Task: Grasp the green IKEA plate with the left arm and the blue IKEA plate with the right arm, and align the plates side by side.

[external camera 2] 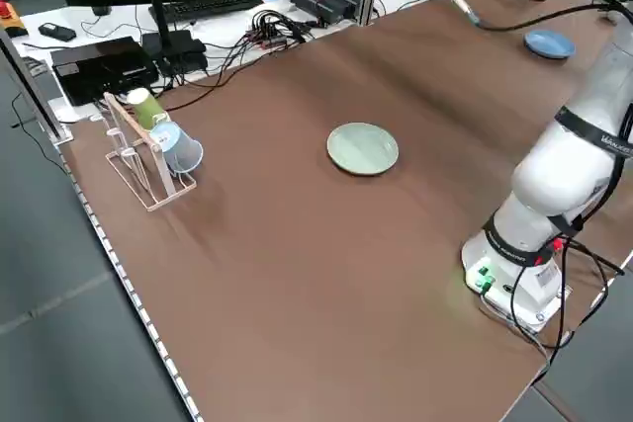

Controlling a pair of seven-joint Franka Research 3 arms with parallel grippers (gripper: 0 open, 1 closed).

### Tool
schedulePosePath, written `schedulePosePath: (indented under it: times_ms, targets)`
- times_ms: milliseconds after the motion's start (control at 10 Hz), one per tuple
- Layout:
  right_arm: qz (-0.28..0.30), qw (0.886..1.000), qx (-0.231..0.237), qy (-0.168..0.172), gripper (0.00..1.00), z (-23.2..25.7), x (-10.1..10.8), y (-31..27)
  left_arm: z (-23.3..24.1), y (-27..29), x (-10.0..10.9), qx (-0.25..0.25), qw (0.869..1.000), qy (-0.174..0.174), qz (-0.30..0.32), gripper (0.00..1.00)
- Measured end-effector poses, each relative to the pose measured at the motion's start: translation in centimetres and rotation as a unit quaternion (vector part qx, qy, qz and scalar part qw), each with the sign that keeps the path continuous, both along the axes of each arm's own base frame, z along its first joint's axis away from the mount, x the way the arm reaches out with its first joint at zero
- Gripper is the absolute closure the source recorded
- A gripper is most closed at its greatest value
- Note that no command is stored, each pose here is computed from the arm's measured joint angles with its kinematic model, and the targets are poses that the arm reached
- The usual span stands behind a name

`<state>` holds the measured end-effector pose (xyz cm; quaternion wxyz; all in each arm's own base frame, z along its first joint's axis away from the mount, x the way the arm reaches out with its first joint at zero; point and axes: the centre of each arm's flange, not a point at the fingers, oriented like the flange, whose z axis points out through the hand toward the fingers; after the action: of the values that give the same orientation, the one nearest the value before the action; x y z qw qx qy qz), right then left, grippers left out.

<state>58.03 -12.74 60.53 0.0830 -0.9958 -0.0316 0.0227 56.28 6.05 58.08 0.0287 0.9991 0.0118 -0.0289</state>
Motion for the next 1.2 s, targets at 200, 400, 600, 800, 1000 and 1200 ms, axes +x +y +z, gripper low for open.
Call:
schedulePosePath:
  times_ms: [200, 400, 600, 800, 1000, 1200]
  targets:
    - [-0.015, 0.999, 0.033, 0.030, 0.07, -4.4, -0.6, -2.3, -4.0, 0.9, -1.3, -0.004, 1.000, -0.001, 0.001, 0.03]
    - [-0.019, 0.997, 0.045, 0.063, 0.15, -8.9, -1.1, -2.2, -8.4, 1.1, -3.2, -0.006, 1.000, -0.015, 0.007, 0.03]
    - [-0.040, 0.994, 0.065, 0.084, 0.22, -12.7, -2.2, -3.3, -13.8, 1.0, -4.7, -0.005, 1.000, -0.023, 0.009, 0.00]
    - [-0.055, 0.991, 0.090, 0.087, 0.25, -17.9, -3.9, -5.3, -18.0, 0.9, -5.9, -0.002, 0.999, -0.032, -0.002, 0.00]
    - [-0.057, 0.988, 0.110, 0.092, 0.27, -23.2, -6.0, -6.1, -21.2, 1.0, -6.7, 0.000, 0.999, -0.032, -0.018, 0.00]
    - [-0.064, 0.986, 0.127, 0.089, 0.31, -25.6, -6.9, -5.6, -23.8, 1.4, -7.0, 0.002, 1.000, -0.017, -0.020, 0.00]
